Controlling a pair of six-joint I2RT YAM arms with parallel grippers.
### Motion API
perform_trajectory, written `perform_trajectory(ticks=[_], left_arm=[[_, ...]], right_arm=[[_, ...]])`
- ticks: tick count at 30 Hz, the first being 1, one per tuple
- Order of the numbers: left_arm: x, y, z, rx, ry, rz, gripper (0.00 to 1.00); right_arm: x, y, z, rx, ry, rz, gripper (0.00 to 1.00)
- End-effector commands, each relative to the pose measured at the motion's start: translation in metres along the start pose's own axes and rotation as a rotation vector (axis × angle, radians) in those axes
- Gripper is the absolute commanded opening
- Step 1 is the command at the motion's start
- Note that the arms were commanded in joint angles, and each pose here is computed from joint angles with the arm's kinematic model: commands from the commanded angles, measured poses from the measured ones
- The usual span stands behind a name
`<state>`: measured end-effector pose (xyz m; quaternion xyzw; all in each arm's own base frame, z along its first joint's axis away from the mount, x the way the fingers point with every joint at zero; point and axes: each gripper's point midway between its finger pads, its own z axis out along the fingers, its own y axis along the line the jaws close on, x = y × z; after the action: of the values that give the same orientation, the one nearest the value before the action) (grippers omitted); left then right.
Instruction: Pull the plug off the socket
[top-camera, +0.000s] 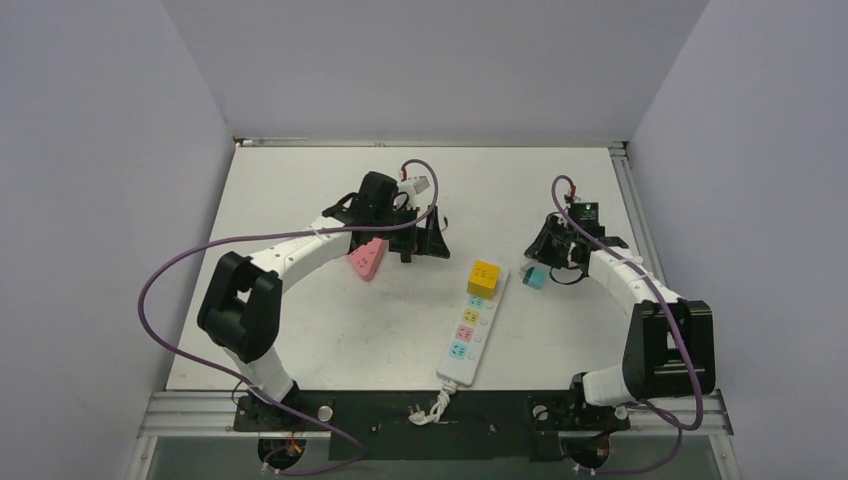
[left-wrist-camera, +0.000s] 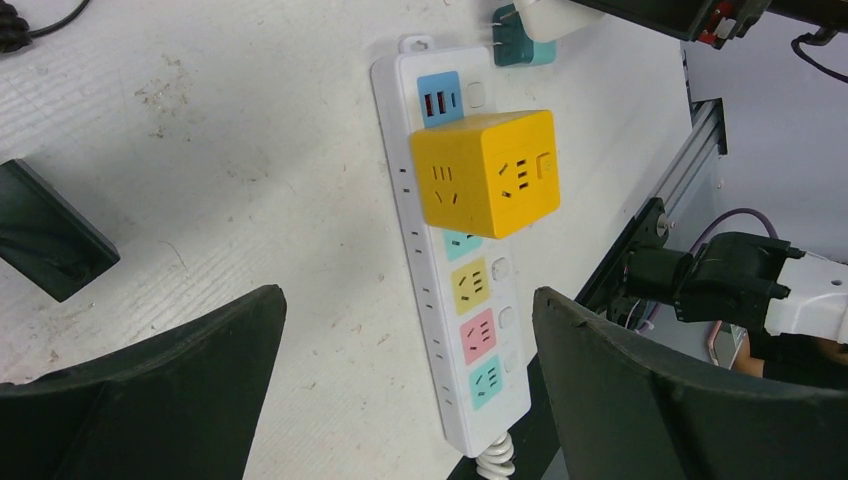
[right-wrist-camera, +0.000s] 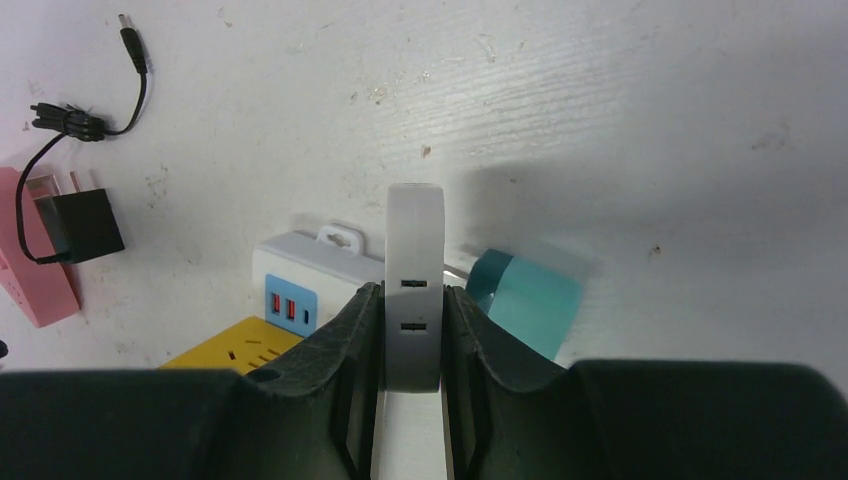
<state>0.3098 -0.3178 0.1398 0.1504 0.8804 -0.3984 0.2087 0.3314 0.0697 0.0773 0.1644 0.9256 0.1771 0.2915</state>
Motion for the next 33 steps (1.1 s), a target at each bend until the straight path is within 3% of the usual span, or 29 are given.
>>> perform_trajectory(ticks=[1,4,10,13,21,26,33], left_arm=[[-0.010,-0.008,-0.006,0.015,-0.044,0.035,0.91],[-0.009,-0.008,-0.005,0.016,-0.042,0.034,0.91],[-0.008,-0.008,-0.004,0.021,-0.034,0.024,0.91],[-0.007,-0.006,-0.002,0.013,-0.031,0.013,0.91],[-0.014,0.012,-0.009,-0.067,-0.065,-0.035,0.91],[-0.022,0.015,-0.020,-0.105,-0.107,-0.017,0.91],[-0.030,0.016,-0.033,-0.109,-0.142,-0.026,0.91]], right_arm=[[-0.013,0.012,0.013,-0.081,-0.033,-0.038,0.16],[-0.008,0.008,0.021,-0.070,-0.010,-0.034,0.32],[-0.012,-0.002,0.016,-0.001,-0.040,-0.013,0.84],[-0.016,-0.009,0.005,0.051,-0.070,-0.013,0.97],[0.007,0.023,-0.029,0.068,-0.093,-0.060,1.00],[0.035,0.077,-0.057,0.020,-0.140,-0.114,0.91],[0.071,0.113,-0.072,0.082,-0.191,-0.174,0.90]])
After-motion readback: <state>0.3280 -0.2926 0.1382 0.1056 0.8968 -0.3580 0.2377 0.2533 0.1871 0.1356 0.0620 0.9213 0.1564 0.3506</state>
